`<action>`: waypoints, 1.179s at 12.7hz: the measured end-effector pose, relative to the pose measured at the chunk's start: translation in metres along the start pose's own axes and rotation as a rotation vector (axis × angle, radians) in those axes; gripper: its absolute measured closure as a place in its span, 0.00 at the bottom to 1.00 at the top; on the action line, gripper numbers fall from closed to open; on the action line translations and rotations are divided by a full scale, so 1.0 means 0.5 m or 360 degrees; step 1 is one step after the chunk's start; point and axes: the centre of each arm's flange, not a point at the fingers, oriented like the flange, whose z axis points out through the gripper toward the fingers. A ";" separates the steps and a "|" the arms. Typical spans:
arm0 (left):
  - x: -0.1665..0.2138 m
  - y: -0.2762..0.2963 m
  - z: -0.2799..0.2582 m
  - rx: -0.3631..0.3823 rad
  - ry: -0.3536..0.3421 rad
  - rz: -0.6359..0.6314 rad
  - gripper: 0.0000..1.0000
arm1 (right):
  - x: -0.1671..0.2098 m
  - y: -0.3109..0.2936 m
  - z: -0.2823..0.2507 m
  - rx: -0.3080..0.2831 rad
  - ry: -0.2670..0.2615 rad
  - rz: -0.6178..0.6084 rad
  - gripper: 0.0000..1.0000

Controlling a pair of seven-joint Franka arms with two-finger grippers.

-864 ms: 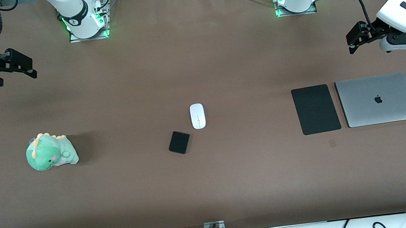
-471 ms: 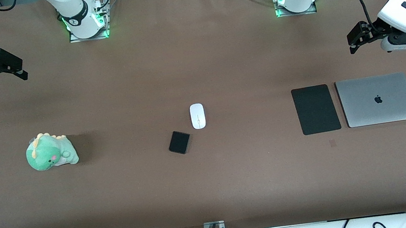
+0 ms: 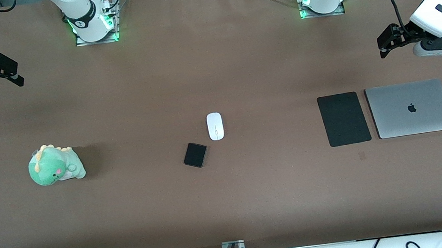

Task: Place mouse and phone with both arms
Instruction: 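Move the left gripper toward the white mouse, then lower the left gripper onto the white mouse and grasp it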

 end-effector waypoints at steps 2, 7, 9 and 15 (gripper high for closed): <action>0.000 0.002 0.000 0.0000 -0.0001 0.0003 0.00 | 0.001 0.010 -0.011 -0.0068 0.0020 0.0002 0.00; 0.005 0.040 0.024 -0.0011 -0.0063 0.0061 0.00 | 0.002 0.012 -0.008 -0.0090 0.0015 0.0002 0.00; 0.010 0.103 0.056 -0.0015 -0.0138 0.0152 0.00 | 0.002 0.012 -0.007 -0.0090 0.0014 0.0002 0.00; 0.080 0.486 0.280 -0.0104 -0.0098 0.0097 0.00 | 0.002 0.012 -0.008 -0.0093 0.0015 0.0002 0.00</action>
